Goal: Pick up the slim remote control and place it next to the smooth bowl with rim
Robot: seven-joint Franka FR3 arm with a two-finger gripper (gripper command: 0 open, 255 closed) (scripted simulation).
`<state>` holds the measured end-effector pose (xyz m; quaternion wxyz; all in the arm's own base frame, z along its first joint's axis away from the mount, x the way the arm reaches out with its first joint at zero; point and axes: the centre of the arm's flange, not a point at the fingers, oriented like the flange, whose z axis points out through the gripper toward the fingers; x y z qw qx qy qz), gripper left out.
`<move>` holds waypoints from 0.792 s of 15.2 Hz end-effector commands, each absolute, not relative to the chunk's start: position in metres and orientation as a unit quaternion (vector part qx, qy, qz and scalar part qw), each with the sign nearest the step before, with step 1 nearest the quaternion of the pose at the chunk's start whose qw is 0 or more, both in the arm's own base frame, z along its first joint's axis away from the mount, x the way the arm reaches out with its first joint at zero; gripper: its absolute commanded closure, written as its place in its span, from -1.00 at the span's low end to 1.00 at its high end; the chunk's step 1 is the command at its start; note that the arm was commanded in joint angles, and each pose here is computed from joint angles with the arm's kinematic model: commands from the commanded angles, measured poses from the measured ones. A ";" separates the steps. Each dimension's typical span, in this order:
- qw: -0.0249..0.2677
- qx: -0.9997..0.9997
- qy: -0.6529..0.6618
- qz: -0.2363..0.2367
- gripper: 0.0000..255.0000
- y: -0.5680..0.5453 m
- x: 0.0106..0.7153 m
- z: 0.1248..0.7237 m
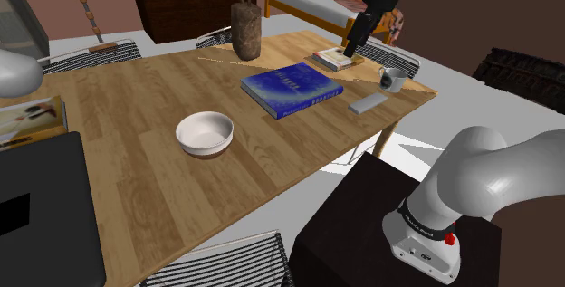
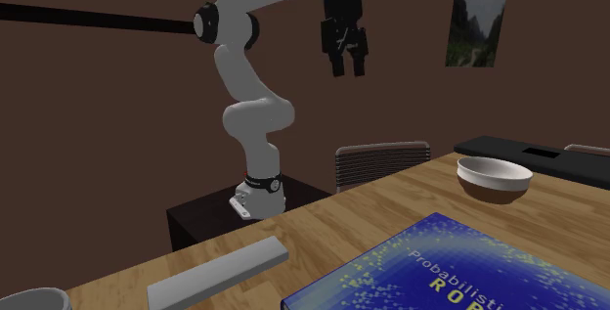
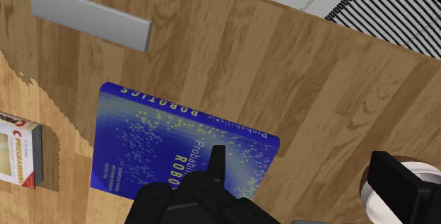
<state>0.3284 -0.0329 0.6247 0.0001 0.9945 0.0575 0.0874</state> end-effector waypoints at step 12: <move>-0.003 0.968 0.245 0.056 -1.00 -0.138 0.301 0.530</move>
